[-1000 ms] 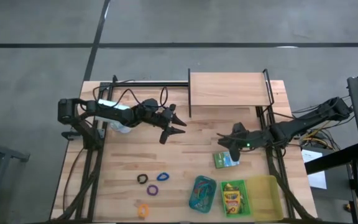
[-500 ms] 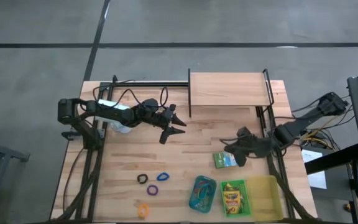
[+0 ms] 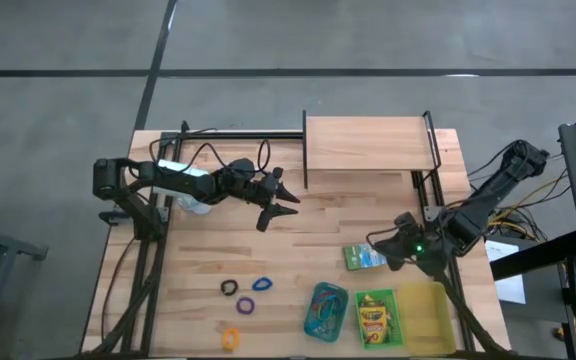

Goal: Pick & Place Office Desk Supplies
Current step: Put the crayon box into the green bin

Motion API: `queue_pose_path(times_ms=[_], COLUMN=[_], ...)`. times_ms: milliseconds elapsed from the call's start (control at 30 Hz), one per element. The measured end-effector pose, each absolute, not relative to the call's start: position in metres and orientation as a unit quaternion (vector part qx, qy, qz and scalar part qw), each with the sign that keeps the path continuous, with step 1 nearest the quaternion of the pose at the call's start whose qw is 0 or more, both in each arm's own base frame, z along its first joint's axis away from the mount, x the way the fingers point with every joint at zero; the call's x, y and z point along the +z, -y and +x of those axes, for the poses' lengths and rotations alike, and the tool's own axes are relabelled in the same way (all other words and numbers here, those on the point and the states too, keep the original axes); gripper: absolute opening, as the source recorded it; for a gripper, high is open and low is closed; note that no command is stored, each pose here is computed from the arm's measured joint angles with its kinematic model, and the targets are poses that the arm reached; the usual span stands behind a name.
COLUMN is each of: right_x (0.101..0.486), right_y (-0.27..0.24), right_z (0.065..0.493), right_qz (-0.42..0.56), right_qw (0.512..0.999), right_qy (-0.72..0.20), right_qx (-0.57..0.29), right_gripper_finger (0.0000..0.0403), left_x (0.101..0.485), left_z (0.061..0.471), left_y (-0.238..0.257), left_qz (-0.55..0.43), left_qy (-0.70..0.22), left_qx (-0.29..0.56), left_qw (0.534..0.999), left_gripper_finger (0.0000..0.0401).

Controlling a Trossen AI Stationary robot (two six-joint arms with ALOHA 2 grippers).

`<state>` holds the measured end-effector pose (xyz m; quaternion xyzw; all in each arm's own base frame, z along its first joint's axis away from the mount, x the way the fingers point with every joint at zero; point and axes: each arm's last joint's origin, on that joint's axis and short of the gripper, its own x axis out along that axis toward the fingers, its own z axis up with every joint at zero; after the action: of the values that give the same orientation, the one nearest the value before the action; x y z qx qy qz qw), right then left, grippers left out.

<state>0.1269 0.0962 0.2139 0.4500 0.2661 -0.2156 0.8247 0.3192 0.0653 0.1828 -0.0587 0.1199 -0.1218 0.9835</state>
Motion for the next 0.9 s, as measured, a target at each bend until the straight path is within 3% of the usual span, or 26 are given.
queue_pose_path(times_ms=[200, 433, 700, 900], right_x=[0.211, 0.193, 0.176, 0.164], right_y=[-0.105, -0.095, -0.094, -0.092], right_z=[0.116, 0.094, 0.088, 0.086], right_qz=[0.465, 0.472, 0.503, 0.528], right_qw=[0.813, 0.782, 0.763, 0.751], right_qy=[-0.285, -0.282, -0.29, -0.283], right_qx=[-0.203, -0.295, -0.285, -0.279], right_gripper_finger=[0.0068, 0.0068, 0.0068, 0.0099], left_x=[0.183, 0.183, 0.183, 0.183], left_z=[0.319, 0.319, 0.319, 0.319], left_y=[-0.065, -0.065, -0.065, -0.065], left_qz=[-0.059, -0.059, -0.059, -0.059], left_qy=[-0.12, -0.12, -0.12, -0.12], left_qx=[-0.122, -0.122, -0.122, -0.122], left_qw=[0.984, 0.983, 0.983, 0.983], left_gripper_finger=[0.0165, 0.0165, 0.0165, 0.0165])
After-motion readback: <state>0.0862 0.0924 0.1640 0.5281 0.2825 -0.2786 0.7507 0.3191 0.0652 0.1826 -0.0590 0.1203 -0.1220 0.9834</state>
